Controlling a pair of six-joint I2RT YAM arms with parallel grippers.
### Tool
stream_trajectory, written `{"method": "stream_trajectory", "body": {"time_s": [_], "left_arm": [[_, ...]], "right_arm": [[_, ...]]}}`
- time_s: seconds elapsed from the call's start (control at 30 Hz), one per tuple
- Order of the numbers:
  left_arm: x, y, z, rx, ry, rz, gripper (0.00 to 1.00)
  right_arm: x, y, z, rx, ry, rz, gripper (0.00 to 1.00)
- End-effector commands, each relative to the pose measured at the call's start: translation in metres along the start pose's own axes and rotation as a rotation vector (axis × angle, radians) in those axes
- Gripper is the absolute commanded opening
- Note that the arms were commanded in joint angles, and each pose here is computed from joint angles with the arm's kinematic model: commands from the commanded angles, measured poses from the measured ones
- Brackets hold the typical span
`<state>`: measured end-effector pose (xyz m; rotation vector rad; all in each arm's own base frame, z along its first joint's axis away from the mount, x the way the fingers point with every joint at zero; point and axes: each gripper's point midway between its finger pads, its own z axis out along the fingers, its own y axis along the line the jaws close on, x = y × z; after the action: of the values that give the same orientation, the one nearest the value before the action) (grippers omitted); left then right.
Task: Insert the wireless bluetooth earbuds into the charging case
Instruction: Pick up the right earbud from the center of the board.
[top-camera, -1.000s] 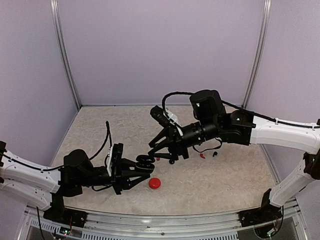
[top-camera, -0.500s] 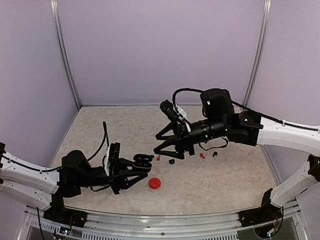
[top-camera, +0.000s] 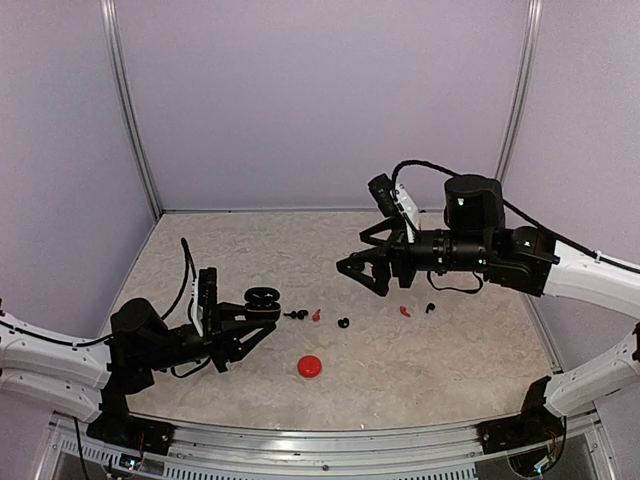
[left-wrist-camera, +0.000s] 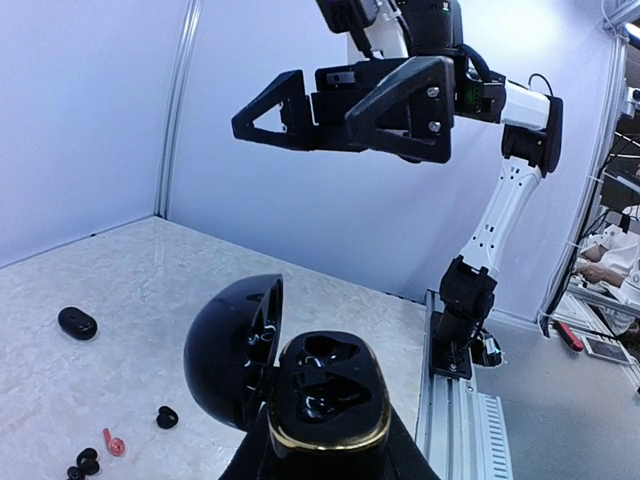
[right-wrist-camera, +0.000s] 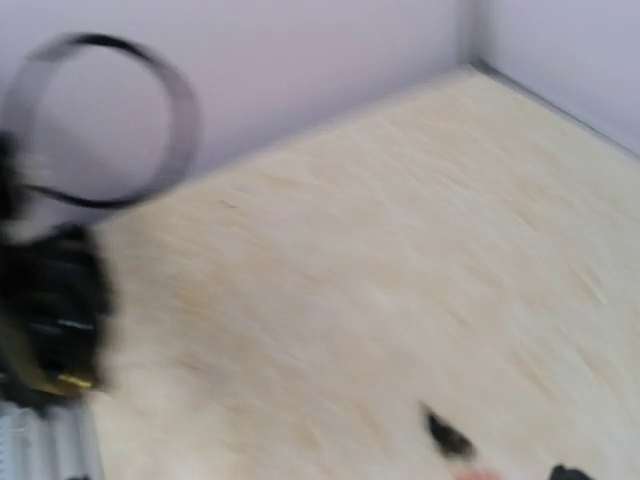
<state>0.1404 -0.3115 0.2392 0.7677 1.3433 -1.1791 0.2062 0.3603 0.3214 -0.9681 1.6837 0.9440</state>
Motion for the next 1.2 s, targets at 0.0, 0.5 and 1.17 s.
{"method": "stream_trajectory", "body": {"time_s": [0.0,0.5,1.17], "left_arm": [[-0.008,0.01,-0.004,-0.048,-0.038,-0.007,0.06],[0.004,-0.005,-0.009,-0.008,0.008,0.216,0.05],[-0.002,-0.006,-0.019,-0.023,-0.024,0.23,0.05]], "right_arm": [[0.041,-0.079,-0.015,0.268,0.182,0.193,0.98],[0.197,-0.181,-0.08,0.595,0.535,0.655,0.84],[0.266,-0.23,-0.066,0.67,0.644,0.783,0.67]]}}
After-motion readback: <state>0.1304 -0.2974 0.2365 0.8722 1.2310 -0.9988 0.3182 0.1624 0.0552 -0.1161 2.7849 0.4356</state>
